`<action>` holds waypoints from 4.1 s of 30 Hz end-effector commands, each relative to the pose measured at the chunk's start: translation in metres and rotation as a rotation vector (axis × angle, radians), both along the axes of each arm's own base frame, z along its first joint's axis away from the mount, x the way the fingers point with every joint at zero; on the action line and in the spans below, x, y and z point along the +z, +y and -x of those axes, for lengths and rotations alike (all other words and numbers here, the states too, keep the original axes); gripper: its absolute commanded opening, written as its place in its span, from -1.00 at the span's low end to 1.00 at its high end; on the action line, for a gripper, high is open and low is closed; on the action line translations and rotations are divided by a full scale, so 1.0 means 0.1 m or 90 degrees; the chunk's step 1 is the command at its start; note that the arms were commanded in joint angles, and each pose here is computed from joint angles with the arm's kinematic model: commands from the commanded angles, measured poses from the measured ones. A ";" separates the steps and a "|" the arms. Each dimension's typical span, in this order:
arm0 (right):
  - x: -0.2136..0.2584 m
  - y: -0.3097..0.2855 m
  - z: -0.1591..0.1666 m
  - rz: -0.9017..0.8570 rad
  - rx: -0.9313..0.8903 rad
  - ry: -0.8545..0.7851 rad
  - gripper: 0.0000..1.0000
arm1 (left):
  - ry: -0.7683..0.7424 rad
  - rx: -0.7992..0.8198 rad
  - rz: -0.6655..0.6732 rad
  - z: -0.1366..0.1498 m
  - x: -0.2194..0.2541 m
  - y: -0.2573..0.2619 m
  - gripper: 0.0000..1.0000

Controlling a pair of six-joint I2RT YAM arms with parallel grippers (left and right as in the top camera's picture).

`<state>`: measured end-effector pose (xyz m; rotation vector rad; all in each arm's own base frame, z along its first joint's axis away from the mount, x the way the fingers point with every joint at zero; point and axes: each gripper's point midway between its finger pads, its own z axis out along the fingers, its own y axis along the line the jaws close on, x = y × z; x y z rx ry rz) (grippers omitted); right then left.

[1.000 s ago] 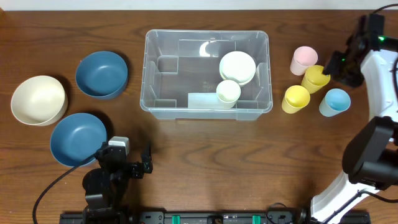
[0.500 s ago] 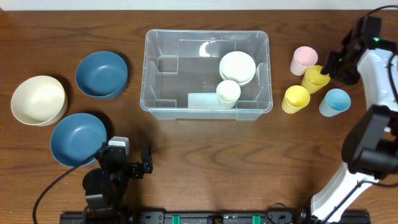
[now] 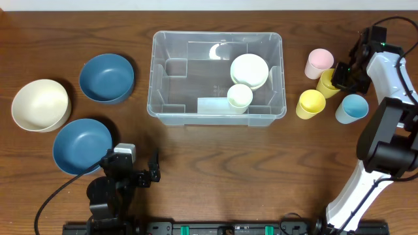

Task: Pack container
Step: 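Grasp the yellow cup at the back with the right gripper, then lower the yellow cup into the cream cup in the bin, release, then move the right gripper to the light-blue cup and grasp it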

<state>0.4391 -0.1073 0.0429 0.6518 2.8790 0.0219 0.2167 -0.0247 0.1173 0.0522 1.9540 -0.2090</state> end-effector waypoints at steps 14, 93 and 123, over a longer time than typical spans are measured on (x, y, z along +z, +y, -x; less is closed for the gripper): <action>1.91 0.24 0.19 0.018 0.009 -0.253 -0.97 | 0.012 0.003 -0.010 0.00 -0.09 0.02 0.96; 1.92 2.35 0.13 -0.014 0.273 -0.209 0.27 | 0.012 0.003 -0.010 0.00 -0.09 0.02 0.96; 0.76 -0.37 1.21 0.027 -0.173 0.093 0.20 | 0.012 0.003 -0.010 0.00 -0.09 0.02 0.96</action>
